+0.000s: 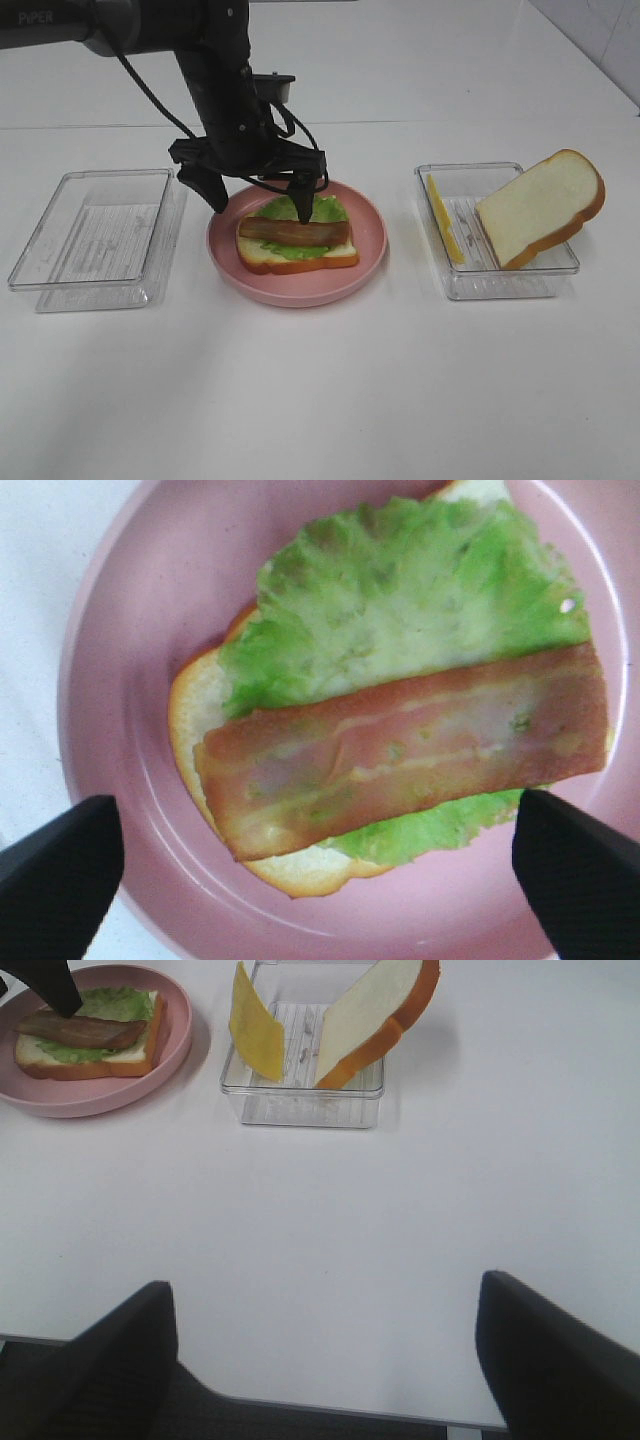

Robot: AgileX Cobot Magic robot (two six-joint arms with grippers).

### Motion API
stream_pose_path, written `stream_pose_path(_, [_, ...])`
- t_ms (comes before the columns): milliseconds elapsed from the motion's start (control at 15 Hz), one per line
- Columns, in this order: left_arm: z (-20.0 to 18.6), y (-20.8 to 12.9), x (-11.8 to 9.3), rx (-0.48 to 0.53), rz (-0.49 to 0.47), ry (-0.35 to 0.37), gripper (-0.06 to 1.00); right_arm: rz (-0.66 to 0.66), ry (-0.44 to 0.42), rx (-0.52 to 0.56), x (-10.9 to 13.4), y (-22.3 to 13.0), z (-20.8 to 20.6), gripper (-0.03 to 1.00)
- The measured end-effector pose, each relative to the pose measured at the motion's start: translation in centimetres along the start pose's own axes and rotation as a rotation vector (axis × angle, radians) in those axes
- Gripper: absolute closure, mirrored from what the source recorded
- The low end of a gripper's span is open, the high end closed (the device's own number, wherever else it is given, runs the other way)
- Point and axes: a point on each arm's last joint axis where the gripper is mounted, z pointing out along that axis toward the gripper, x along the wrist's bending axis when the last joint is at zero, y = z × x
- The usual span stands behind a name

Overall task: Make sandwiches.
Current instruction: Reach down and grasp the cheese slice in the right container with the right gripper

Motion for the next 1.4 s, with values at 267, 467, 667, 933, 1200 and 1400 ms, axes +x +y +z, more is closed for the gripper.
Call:
stream_pose_path(267, [-7.2,-0.6,-0.4,-0.030,0.035,-0.007,-0.04,0.000,0.000,0.000,0.0,0.0,0.0,0.17])
stream_pose_path(467, [-10.4,0.2,3.3,-0.100,-0.005,0.003,-0.04,0.000,0.000,0.000,0.0,0.0,0.0,0.17])
stream_pose_path(667, [-13.9,0.5,9.7,-0.176,-0.130,0.041,-0.04,0.000,0.000,0.000,0.0,0.0,0.0,0.17])
stream_pose_path(933, [-19.2,-1.1,18.3,-0.284,-0.296,0.106,-0.04,0.000,0.000,0.000,0.0,0.0,0.0,0.17])
stream_pose_path(1200, [-22.3,-5.2,18.9,-0.285,-0.293,0.129,-0.04,0.000,0.000,0.000,0.0,0.0,0.0,0.17])
stream_pose_path(1400, [-24.9,-11.3,16.6,-0.277,-0.284,0.130,-0.04,0.000,0.000,0.000,0.0,0.0,0.0,0.17])
